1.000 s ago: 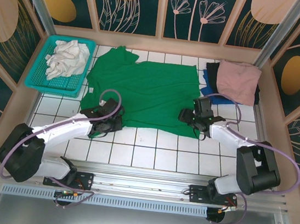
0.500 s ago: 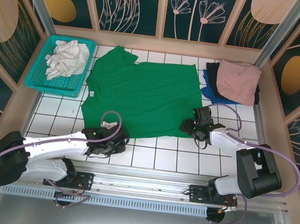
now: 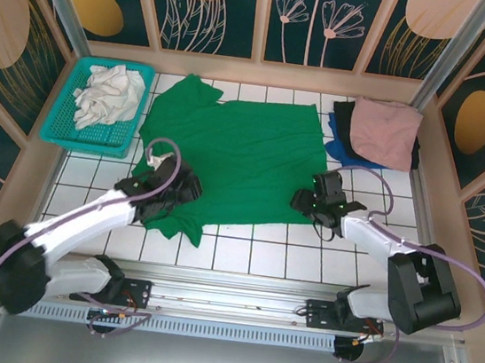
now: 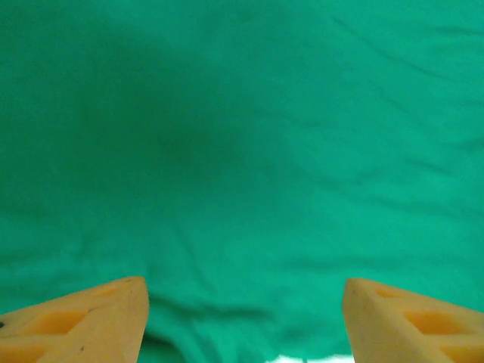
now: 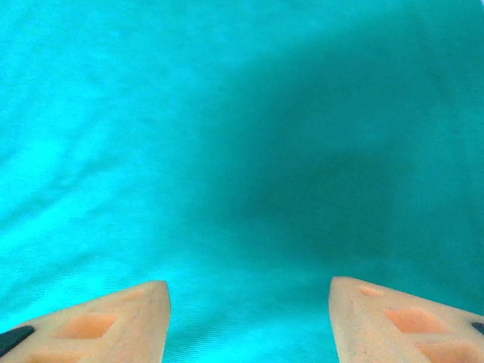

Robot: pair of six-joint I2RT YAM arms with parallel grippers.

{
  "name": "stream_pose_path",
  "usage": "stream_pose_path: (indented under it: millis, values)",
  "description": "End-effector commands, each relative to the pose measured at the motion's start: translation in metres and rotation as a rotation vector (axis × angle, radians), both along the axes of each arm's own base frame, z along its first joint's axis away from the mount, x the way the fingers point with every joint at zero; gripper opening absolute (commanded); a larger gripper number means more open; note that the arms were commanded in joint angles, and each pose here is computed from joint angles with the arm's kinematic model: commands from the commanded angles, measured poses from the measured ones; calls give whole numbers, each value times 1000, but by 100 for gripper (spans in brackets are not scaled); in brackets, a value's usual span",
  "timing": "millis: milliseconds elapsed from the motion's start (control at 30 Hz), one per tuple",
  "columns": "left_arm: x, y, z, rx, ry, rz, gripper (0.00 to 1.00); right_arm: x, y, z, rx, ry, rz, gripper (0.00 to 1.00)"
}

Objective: Fold and stack the t-shirts

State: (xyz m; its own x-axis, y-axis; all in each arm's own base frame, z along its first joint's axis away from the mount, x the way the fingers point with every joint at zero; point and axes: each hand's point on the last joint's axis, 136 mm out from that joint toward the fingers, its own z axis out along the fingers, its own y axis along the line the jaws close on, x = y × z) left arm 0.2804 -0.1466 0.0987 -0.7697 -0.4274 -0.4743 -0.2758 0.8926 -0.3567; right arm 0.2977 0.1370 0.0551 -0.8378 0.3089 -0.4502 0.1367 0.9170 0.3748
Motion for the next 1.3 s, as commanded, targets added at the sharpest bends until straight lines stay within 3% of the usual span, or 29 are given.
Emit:
stream_pose_path:
  millis: [0, 67, 200, 400, 533, 633, 800, 933, 1100, 1267]
  values:
    - [46, 10, -24, 101, -22, -30, 66, 23, 14, 3, 22, -42, 20, 58]
    - [70, 18, -49, 125, 23, -1, 68, 26, 10, -9, -13, -11, 9, 58]
    - [108, 32, -97, 145, 122, 10, 63, 18, -12, -34, -53, 60, -47, 58]
    - [151, 33, -120, 169, 143, -34, 66, -8, -37, -50, -22, 123, -121, 58]
    - [160, 22, -114, 146, 155, -79, 70, -18, -41, -43, -13, 119, -148, 59]
    - [137, 28, -100, 136, 156, -74, 74, -23, -48, -24, -9, 89, -183, 60]
    - [62, 44, -103, 88, 213, -50, 80, -24, -53, 6, 8, 15, -202, 61]
    - [39, 53, -83, 58, 161, -10, 93, -12, -39, 15, 54, -27, -151, 61]
    - [29, 52, -60, 47, 113, -3, 96, -6, -25, -8, 30, 47, -108, 60]
    - [-10, 46, -42, 93, 97, -12, 98, -29, -37, -18, -30, 116, -178, 61]
